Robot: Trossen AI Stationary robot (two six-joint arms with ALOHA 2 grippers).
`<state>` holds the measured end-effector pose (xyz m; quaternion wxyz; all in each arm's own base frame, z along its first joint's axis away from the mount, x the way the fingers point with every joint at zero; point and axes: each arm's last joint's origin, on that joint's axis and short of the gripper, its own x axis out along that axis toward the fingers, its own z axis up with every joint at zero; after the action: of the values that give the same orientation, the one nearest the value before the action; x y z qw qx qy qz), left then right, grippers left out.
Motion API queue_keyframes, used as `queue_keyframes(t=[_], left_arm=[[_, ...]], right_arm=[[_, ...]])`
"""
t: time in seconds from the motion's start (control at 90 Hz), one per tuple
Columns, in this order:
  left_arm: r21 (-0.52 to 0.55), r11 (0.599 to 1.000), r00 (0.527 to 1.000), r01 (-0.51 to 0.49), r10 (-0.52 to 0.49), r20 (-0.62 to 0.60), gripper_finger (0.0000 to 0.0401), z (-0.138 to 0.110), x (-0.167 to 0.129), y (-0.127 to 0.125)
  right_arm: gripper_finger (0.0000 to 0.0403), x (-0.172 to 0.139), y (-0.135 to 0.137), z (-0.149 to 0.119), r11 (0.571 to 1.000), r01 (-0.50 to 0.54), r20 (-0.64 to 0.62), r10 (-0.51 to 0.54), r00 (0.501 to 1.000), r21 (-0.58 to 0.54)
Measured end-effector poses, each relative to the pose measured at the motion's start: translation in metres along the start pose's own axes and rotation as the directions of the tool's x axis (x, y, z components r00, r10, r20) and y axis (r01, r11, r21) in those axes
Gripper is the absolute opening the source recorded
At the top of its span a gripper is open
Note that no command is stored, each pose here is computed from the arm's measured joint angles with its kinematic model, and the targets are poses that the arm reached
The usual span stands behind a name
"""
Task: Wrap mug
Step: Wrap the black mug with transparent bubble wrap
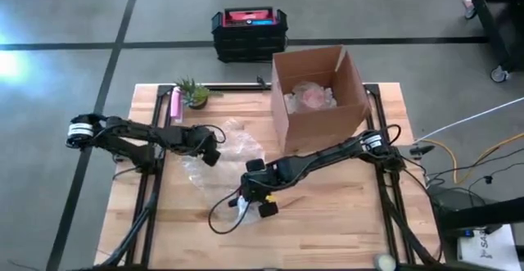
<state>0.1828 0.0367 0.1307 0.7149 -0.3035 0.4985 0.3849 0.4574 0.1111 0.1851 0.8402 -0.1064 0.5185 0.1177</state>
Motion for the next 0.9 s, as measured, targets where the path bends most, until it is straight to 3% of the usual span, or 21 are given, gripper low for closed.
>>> queue_keyframes(t=[0.144, 0.2, 0.367, 0.5, 0.611, 0.667, 0.733, 0.9], left_arm=[[0.03, 0.996, 0.996, 0.085, -0.085, -0.005, 0.0044, 0.001, -0.012, -0.009], [0.048, 0.989, 0.99, 0.139, -0.14, 0.015, 0.0015, 0.003, -0.022, -0.016], [0.135, 0.936, 0.93, 0.324, -0.341, 0.137, 0.0015, 0.01, -0.073, -0.045], [0.257, 0.831, 0.817, 0.494, -0.544, 0.188, 0.0004, 0.004, -0.121, -0.072], [0.356, 0.725, 0.717, 0.59, -0.673, 0.182, 0.0006, -0.009, -0.145, -0.095], [0.392, 0.677, 0.673, 0.623, -0.719, 0.174, 0.0003, -0.016, -0.15, -0.107], [0.419, 0.651, 0.658, 0.633, -0.738, 0.153, 0.0001, -0.025, -0.146, -0.121], [0.442, 0.655, 0.676, 0.613, -0.724, 0.134, 0.0001, -0.037, -0.114, -0.154]], right_arm=[[0.0, 0.0, 0.0, 0.0, 1.0, 0.0, 0.002, 0.0, 1.0, -0.005], [0.0, 0.0, 0.0, 0.0, 1.0, 0.0, 0.003, 0.0, 1.0, -0.005], [0.0, 0.0, 0.0, 0.001, 1.0, 0.0, 0.005, 0.0, 1.0, -0.005], [0.0, 0.0, 0.0, 0.001, 1.0, 0.001, 0.006, -0.001, 1.0, -0.005], [0.0, 0.0, 0.0, 0.001, 1.0, 0.001, 0.006, -0.001, 1.0, -0.005], [0.0, 0.0, 0.0, 0.001, 1.0, 0.001, 0.006, -0.001, 1.0, -0.004], [0.0, 0.0, -0.001, 0.001, 1.0, 0.001, 0.006, -0.001, 1.0, -0.003], [0.0, 0.0, 0.002, -0.001, 1.0, -0.016, -0.006, 0.016, 1.0, -0.008]])
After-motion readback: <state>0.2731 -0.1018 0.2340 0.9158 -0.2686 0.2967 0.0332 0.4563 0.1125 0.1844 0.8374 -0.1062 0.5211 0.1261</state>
